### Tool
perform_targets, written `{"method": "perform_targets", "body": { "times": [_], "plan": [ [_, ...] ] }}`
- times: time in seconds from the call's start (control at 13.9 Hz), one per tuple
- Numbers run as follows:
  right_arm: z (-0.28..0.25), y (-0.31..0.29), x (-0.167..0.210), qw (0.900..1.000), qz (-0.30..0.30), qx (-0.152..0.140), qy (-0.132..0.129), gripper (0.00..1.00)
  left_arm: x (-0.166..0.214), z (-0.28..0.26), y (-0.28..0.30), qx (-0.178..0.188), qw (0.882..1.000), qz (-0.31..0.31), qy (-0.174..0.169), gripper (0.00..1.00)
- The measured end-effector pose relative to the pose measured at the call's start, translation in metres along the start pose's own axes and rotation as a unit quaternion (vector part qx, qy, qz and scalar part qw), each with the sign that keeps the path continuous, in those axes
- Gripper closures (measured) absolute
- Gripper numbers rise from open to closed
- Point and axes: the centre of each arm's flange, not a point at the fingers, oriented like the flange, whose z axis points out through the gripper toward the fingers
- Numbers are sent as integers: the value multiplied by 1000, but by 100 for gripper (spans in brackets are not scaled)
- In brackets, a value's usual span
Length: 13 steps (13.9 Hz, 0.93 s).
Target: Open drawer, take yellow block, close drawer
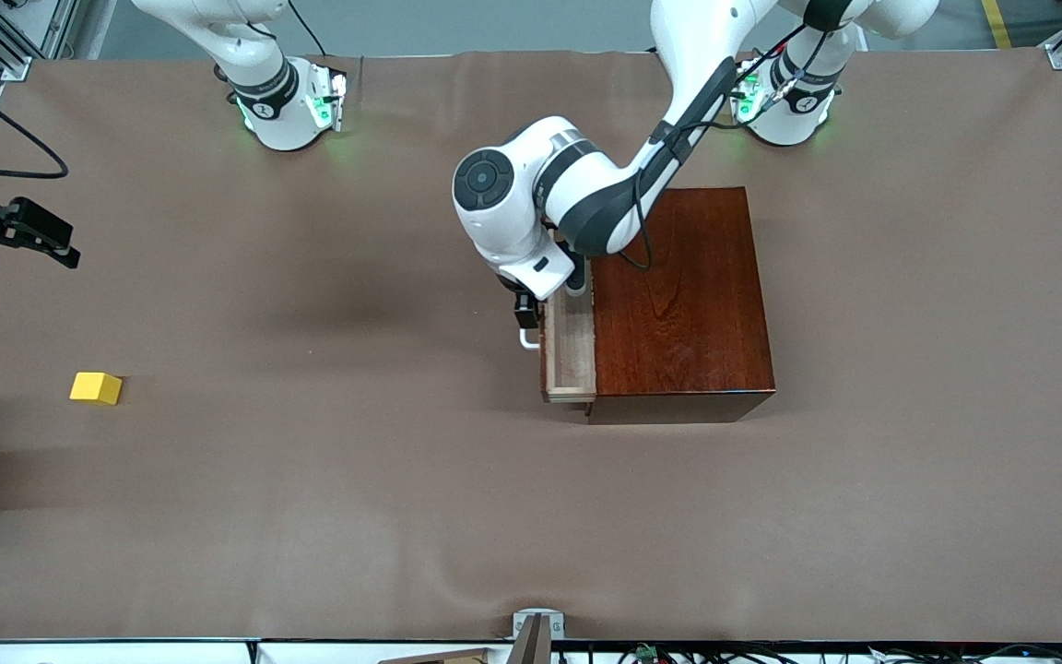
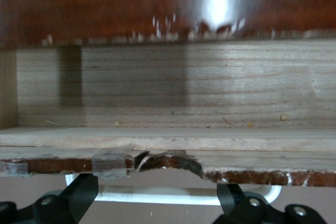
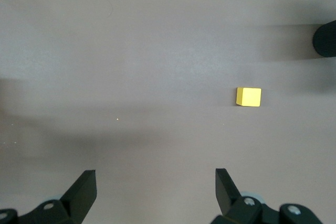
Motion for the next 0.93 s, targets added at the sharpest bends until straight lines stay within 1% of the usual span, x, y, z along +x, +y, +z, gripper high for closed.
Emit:
{"method": "perform_targets", "body": {
  "times": [0.29, 0.5, 0.65, 0.93],
  "plan": [
    [0, 0, 0, 1000, 0, 0, 0, 0, 13, 6, 2, 3, 999, -3, 49, 0],
    [0, 0, 0, 1000, 0, 0, 0, 0, 24, 11, 1, 4, 995, -7, 95, 0],
    [0, -1, 0, 1000, -1, 0, 0, 0, 28, 13, 0, 7, 994, -12, 113, 0],
    [0, -1, 0, 1000, -1, 0, 1, 0, 26, 14, -4, 0, 992, -9, 125, 0]
  ]
}}
